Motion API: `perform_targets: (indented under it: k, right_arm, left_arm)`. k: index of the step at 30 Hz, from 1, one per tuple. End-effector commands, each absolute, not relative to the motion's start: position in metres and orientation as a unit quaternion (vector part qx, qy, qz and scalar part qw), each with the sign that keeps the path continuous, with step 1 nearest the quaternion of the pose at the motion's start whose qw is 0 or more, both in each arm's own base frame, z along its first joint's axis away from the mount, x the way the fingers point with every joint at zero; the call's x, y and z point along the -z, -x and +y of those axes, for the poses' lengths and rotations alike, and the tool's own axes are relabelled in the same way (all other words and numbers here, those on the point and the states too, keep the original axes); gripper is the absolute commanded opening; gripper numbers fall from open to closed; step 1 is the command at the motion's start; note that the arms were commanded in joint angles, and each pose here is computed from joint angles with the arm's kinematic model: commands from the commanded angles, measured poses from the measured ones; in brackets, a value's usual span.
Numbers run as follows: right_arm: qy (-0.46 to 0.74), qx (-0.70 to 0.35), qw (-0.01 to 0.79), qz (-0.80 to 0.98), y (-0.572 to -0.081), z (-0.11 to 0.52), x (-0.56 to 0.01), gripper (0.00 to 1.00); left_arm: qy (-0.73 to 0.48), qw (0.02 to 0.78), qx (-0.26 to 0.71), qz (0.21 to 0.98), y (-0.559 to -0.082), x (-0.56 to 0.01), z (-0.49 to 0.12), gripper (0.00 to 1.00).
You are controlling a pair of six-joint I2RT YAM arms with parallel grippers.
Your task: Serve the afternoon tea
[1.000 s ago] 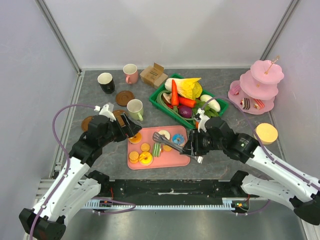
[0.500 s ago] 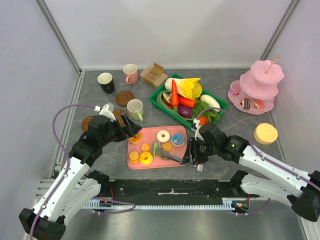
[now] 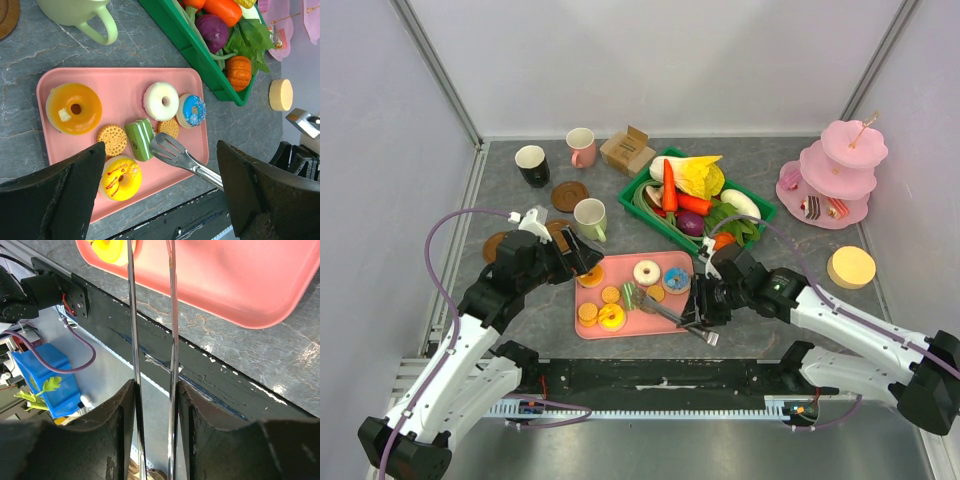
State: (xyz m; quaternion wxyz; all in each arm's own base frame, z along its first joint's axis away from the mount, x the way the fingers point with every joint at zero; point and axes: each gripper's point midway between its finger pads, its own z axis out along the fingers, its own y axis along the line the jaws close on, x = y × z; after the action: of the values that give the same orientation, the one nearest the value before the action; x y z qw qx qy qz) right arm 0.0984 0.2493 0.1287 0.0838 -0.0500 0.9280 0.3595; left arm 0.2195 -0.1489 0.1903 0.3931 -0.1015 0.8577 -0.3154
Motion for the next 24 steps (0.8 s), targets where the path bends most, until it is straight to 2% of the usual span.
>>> perform_targets:
  k: [1, 6, 9, 20, 24]
  right_arm:
    - [0.057, -0.371, 0.082, 0.923, -0.098, 0.255, -0.133, 0.40]
    - [0.066, -0.369, 0.091, 0.923, -0.101, 0.255, -0.137, 0.19]
    - [0.073, -0.362, 0.102, 0.924, -0.103, 0.251, -0.141, 0.13]
    - [0.110, -0.382, 0.157, 0.904, -0.108, 0.250, -0.178, 0.06]
    - [0.119, -0.378, 0.201, 0.896, -0.116, 0.243, -0.204, 0.05]
  left_arm:
    - [0.107, 0.397, 0.327, 0.851, -0.220, -0.197, -0.151, 0.98]
    - [0.107, 0.398, 0.325, 0.851, -0.220, -0.197, -0.150, 0.98]
    - [0.108, 0.400, 0.324, 0.851, -0.221, -0.197, -0.149, 0.98]
    - [0.107, 0.399, 0.325, 0.851, -0.220, -0.197, -0.150, 0.98]
    - [0.108, 0.399, 0.325, 0.850, -0.221, -0.198, -0.150, 0.98]
